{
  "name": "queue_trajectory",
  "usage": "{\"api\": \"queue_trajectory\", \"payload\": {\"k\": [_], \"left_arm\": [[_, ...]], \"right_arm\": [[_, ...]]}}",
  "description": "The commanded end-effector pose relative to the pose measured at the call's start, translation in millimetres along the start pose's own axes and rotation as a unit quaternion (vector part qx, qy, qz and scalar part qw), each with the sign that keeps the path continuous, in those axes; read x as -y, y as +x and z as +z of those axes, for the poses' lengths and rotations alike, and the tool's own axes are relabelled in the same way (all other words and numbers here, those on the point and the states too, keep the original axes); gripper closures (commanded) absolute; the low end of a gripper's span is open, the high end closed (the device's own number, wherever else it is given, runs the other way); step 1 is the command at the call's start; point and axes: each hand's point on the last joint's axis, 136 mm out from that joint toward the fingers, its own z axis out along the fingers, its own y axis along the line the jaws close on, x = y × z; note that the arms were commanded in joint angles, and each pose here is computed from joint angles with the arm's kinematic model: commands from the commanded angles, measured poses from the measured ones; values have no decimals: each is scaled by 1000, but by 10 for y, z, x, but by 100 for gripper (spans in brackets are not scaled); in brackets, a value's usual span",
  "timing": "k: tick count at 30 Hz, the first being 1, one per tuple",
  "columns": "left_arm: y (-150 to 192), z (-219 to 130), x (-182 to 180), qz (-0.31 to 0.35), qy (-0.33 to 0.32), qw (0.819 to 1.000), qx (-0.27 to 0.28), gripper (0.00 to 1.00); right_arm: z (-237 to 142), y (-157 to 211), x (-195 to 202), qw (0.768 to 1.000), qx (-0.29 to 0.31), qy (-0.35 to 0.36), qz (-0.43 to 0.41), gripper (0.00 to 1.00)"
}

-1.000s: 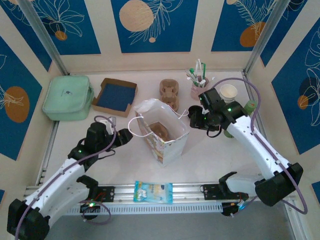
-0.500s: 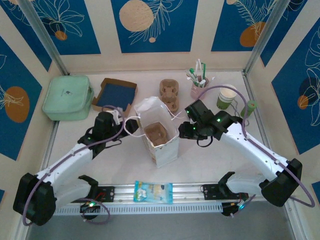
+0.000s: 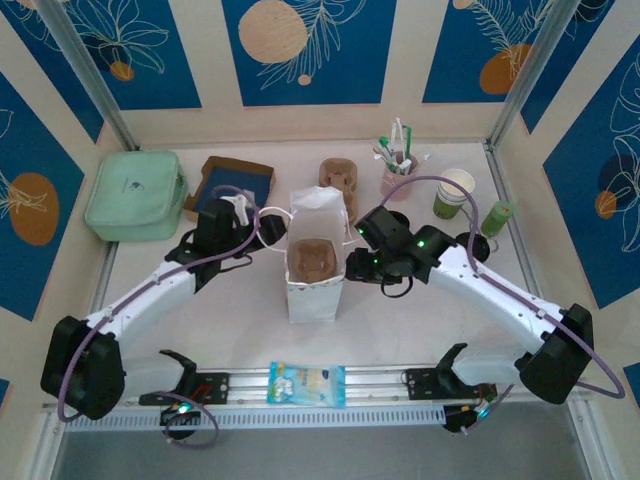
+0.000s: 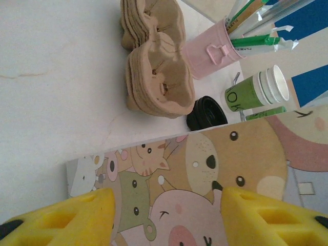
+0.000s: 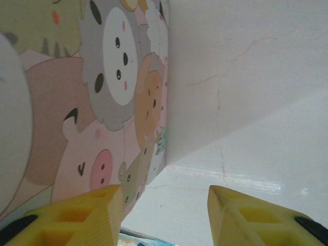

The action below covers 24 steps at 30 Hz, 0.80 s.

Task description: Pack the takeout coffee

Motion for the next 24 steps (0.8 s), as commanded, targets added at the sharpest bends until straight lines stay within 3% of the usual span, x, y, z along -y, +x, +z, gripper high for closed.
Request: {"api": "queue_trajectory", "payload": {"k": [1,5,12,15,24], "left_arm": [[-134,-30,167,21,24,999,9,43],[-132,-81,135,25,14,1000,12,42],[-105,-247,56,35,-8,999,16,33],[-70,-343,-7,41,-23,999,17,30],[79,-590,-161,49,-50,997,18,26]], "right_arm": [[-112,-67,65,1000,15,24,8,53],[-199,-98,142,999,24,31,13,50],[-347,-181,306,998,36,53,31,32],[-451,-246,385,996,44,61,38,13],[-734,-450,813,990,71,91,83,6]]}}
